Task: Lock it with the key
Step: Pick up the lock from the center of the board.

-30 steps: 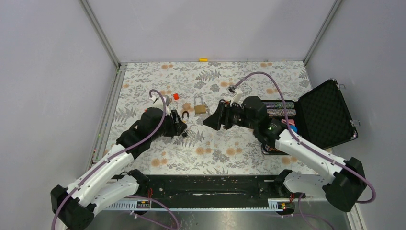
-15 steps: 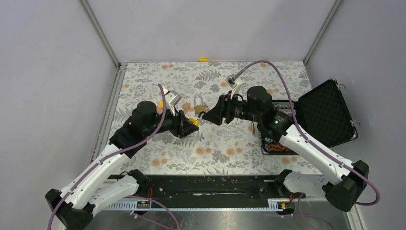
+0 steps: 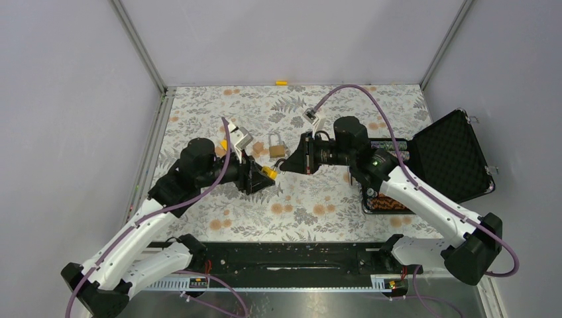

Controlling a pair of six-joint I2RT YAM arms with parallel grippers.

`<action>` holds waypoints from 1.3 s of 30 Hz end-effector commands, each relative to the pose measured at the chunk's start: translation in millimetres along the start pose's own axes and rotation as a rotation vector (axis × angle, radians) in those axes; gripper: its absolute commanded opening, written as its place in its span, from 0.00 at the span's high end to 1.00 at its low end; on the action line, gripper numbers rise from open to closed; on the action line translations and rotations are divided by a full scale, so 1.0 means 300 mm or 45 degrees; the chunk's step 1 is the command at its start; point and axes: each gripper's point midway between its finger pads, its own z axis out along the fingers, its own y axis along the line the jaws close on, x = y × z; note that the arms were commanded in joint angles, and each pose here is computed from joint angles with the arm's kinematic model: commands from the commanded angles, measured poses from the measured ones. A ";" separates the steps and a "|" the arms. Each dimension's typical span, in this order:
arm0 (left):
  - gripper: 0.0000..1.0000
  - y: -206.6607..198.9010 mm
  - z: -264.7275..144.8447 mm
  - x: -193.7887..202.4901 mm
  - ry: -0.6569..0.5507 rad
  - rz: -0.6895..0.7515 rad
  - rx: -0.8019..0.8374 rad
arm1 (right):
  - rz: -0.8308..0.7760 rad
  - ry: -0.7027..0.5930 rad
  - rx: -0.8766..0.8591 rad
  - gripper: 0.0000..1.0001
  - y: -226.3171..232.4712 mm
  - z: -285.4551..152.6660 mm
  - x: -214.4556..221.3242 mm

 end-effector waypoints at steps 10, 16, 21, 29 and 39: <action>0.01 -0.076 -0.031 -0.177 -0.205 0.178 0.080 | -0.025 -0.261 -0.136 1.00 0.134 -0.074 -0.142; 0.01 -0.082 -0.027 -0.249 -0.416 0.225 0.083 | 0.095 -0.360 -0.086 1.00 0.136 -0.101 -0.188; 0.14 -0.066 0.002 -0.259 -0.455 0.269 0.013 | 0.217 -0.452 -0.035 1.00 0.124 -0.125 -0.228; 0.46 -0.068 0.069 -0.273 -0.469 0.298 -0.003 | 0.326 -0.488 -0.075 1.00 0.156 -0.147 -0.257; 0.54 -0.066 0.076 -0.261 -0.506 0.282 0.007 | 0.385 -0.546 -0.079 1.00 0.154 -0.182 -0.279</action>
